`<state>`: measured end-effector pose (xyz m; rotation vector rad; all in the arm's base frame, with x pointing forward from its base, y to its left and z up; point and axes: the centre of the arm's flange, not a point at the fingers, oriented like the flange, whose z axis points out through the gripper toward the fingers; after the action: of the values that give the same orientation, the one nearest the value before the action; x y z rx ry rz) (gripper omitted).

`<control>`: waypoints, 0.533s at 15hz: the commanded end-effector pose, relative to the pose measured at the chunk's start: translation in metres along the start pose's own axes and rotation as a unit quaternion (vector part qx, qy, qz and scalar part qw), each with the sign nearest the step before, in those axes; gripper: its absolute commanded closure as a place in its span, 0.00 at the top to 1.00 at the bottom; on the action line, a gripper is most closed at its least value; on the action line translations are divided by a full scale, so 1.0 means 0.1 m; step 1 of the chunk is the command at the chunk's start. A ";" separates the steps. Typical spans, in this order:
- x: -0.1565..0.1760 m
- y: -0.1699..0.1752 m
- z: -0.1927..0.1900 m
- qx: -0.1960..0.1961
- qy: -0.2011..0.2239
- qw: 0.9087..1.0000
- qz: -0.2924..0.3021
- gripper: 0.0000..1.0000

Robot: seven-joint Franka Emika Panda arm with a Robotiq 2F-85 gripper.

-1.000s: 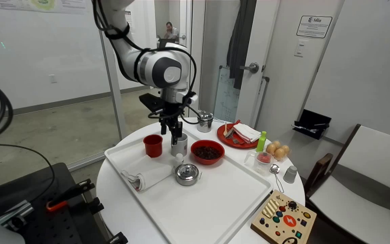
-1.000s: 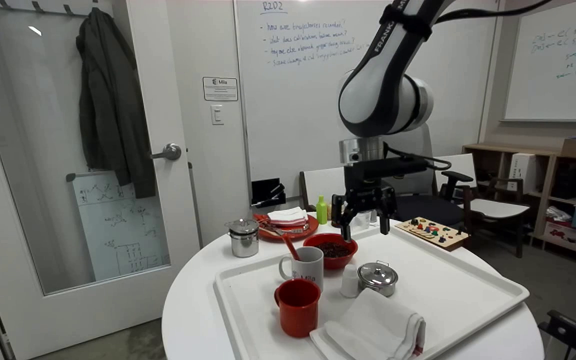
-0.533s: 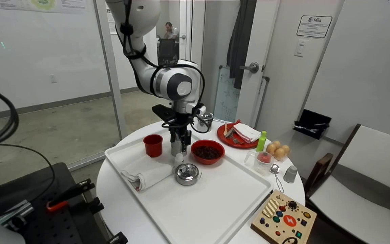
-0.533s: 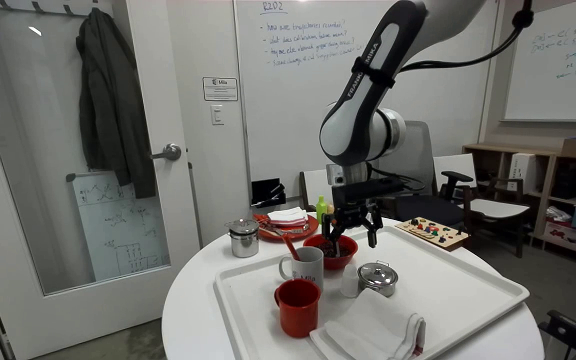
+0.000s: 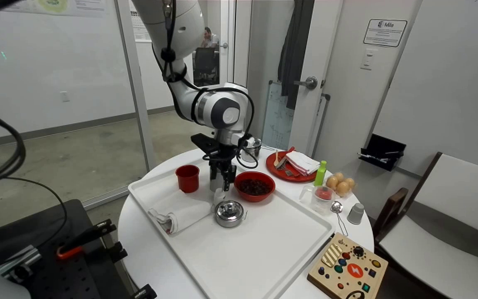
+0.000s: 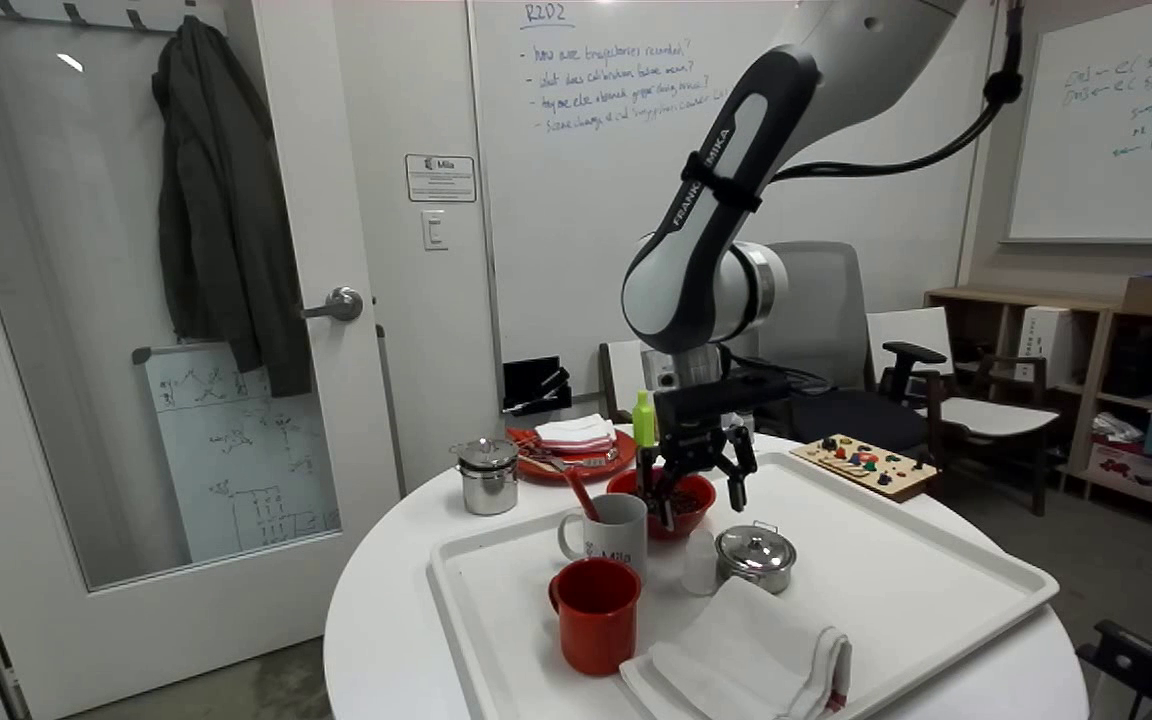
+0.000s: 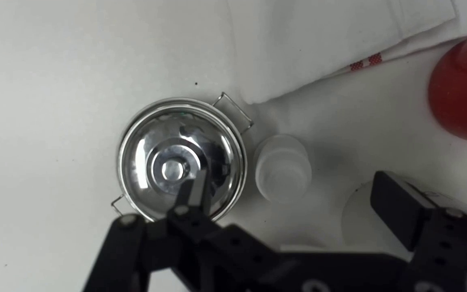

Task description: Put the white salt shaker inside the red mug

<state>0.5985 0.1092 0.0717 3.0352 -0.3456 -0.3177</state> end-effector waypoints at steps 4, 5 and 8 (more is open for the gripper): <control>-0.04 0.01 0.06 0.006 0.011 1.000 0.003 1.00; -0.05 0.01 0.08 0.009 0.014 1.000 0.003 1.00; -0.05 0.01 0.10 0.032 0.025 0.999 0.006 1.00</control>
<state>0.5958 0.1086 0.0674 3.0513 -0.3540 -0.2694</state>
